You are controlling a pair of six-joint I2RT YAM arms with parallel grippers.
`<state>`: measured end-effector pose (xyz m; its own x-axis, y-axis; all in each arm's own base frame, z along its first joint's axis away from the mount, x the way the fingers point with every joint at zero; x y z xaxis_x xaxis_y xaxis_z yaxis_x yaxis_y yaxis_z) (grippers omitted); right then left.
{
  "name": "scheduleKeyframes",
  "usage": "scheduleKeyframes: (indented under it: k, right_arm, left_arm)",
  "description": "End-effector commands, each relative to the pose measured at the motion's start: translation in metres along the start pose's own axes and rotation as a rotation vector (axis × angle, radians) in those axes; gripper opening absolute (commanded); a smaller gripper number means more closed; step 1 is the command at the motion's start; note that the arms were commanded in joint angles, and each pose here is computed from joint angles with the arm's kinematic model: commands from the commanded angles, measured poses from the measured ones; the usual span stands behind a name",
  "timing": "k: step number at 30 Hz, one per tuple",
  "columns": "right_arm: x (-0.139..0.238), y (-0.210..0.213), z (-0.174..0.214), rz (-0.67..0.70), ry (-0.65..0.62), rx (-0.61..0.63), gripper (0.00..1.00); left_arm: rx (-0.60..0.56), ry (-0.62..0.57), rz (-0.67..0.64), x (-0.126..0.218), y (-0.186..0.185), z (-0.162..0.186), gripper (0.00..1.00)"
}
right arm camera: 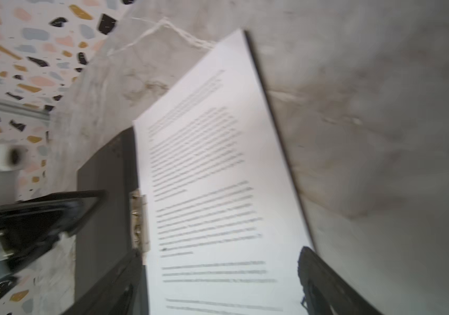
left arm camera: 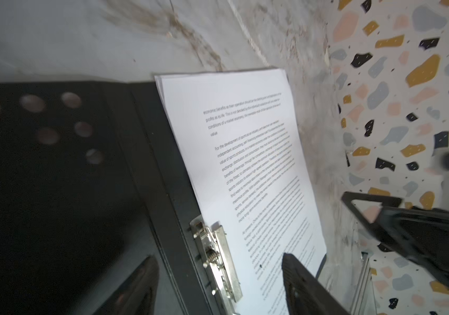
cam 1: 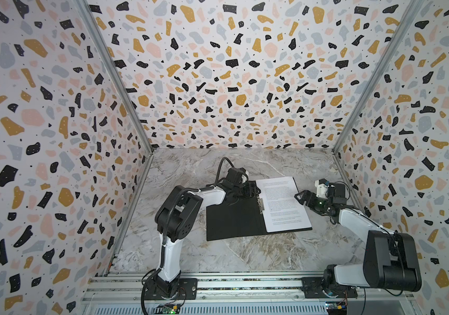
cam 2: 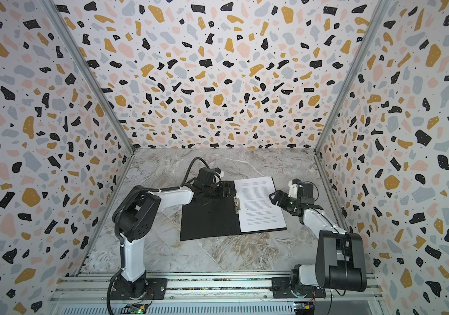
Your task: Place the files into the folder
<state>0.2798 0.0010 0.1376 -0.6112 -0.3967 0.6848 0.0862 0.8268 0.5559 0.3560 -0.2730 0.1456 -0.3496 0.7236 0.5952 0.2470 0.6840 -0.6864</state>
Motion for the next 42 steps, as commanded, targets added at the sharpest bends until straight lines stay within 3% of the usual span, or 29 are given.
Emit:
scheduleKeyframes:
  k: [1, 6, 13, 19, 32, 42]
  right_arm:
    - [-0.006, -0.024, 0.014, 0.026, 0.061, -0.001, 0.91]
    - [-0.014, -0.029, 0.036, -0.047, 0.127, -0.070, 0.94]
    - [-0.011, -0.022, 0.075, -0.218, 0.206, -0.173, 0.87]
    - [-0.007, -0.007, 0.084, -0.279, 0.218, -0.173, 0.85]
    - [-0.013, -0.011, 0.112, -0.289, 0.275, -0.231, 0.78]
    - [-0.019, -0.012, 0.115, -0.268, 0.304, -0.234, 0.72]
  left_arm:
    - [0.031, -0.047, -0.038, 0.030, -0.002, 0.009, 0.83]
    - [0.152, -0.133, -0.040, 0.070, 0.006, 0.049, 1.00]
    - [0.324, -0.268, -0.046, 0.125, 0.014, 0.116, 1.00]
    - [0.448, -0.366, -0.056, 0.161, 0.031, 0.158, 1.00]
    - [0.635, -0.455, -0.051, 0.164, 0.066, 0.218, 1.00]
    - [0.673, -0.624, -0.053, 0.154, 0.089, 0.216, 1.00]
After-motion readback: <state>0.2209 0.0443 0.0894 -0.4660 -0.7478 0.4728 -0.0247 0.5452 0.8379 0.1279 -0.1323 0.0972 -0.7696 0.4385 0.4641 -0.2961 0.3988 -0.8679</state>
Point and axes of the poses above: each gripper's point midway between its finger pads, its own x axis back along the fingers, its own y axis along the line the jaws close on, z = x × y, the point moved 10 cm from there along x, back along the fingers, and after that the axes turned 2 degrees about x, right-handed, at the moved point
